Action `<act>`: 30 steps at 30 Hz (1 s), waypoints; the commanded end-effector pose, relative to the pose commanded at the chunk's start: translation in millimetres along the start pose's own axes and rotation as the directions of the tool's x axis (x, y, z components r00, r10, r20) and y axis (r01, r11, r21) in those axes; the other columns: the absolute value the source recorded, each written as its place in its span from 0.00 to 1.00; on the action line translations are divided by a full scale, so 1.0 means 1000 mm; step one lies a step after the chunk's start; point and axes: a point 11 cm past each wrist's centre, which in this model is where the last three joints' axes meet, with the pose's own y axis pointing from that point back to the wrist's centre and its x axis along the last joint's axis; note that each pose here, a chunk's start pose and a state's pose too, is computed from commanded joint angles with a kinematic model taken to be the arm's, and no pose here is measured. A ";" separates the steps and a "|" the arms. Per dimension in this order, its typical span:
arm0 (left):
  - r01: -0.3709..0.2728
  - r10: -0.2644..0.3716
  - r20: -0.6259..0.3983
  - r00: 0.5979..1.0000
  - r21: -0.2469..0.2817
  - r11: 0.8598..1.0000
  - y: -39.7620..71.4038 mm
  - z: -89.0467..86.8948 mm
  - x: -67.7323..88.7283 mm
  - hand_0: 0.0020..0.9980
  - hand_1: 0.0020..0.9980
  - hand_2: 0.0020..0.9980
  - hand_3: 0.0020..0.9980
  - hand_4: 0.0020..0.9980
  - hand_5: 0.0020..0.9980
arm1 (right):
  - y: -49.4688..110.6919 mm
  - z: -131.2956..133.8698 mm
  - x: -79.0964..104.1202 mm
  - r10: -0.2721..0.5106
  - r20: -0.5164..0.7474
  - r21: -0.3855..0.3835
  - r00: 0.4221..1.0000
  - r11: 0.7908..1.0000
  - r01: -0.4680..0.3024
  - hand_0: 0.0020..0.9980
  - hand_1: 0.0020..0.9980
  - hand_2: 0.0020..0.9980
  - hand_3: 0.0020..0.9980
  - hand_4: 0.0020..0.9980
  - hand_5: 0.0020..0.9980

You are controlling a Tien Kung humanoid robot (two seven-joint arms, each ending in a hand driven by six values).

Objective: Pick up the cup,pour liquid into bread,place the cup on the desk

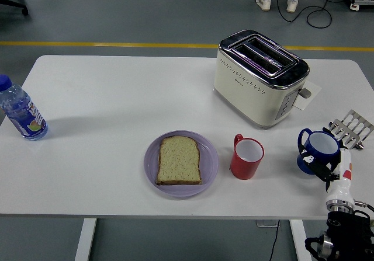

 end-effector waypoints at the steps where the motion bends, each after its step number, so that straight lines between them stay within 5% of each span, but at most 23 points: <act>1: 0.000 0.000 0.000 1.000 0.000 1.000 0.000 0.000 0.000 0.63 0.64 0.65 0.50 0.24 0.86 | 0.000 0.000 0.000 0.000 -0.001 0.000 1.000 1.000 0.000 0.61 0.56 0.73 0.80 0.75 0.05; 17: 0.000 0.000 0.000 1.000 0.000 1.000 0.000 0.000 0.000 0.63 0.64 0.65 0.50 0.24 0.86 | 0.001 0.005 -0.005 -0.042 -0.028 -0.001 0.999 0.999 0.042 0.62 0.56 0.74 0.81 0.78 0.07; 18: 0.000 0.000 0.000 1.000 0.000 1.000 0.000 0.000 0.000 0.63 0.64 0.65 0.50 0.24 0.86 | 0.001 0.006 -0.005 -0.044 -0.029 0.000 0.999 0.999 0.044 0.66 0.59 0.79 0.90 0.93 0.23; 30: 0.000 0.000 0.000 1.000 0.001 1.000 0.000 -0.001 0.000 0.63 0.64 0.65 0.50 0.24 0.86 | 0.000 0.006 -0.006 -0.064 -0.072 0.018 0.995 0.998 0.065 0.69 0.62 0.82 0.95 0.94 0.23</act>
